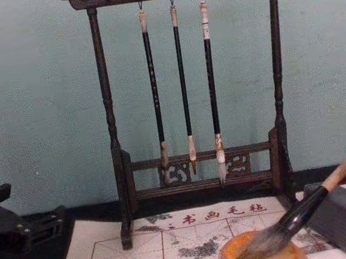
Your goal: Pick up the brush from the inkstone, write on the paper, then place the brush back to its original position.
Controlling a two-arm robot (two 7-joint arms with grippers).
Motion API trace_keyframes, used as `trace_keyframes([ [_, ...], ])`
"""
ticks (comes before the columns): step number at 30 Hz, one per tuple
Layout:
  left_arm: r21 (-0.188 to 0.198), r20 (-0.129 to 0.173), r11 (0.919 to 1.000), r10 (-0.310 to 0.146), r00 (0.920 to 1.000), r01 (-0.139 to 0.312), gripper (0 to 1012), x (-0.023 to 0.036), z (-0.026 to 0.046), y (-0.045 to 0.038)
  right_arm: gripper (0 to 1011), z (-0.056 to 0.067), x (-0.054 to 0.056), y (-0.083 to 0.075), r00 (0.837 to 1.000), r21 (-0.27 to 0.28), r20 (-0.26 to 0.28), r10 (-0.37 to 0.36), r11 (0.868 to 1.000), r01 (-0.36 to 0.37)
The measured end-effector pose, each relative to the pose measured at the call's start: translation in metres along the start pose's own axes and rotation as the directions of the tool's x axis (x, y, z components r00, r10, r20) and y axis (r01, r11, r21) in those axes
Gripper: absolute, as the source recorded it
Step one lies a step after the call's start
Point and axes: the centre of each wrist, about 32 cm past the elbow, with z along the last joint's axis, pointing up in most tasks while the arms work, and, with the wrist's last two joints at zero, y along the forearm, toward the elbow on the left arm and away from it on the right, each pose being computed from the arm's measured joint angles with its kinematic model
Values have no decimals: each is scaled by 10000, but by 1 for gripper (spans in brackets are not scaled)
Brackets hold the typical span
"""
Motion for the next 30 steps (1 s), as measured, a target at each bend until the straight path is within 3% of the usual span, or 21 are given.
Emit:
trace_keyframes([
  [7,0,-1,10000,0,10000,0,1001,0,0,0,1000,11,-57,92,9901,30,-1403,-35,10000,39],
  [12,0,-1,10000,0,10000,0,1001,0,0,0,1000,21,-80,165,9808,-11,-1946,-160,9999,161],
  [30,-1,-1,10000,0,10000,0,1001,0,0,0,1000,6,-145,361,9628,-81,-2693,-213,9998,199],
])
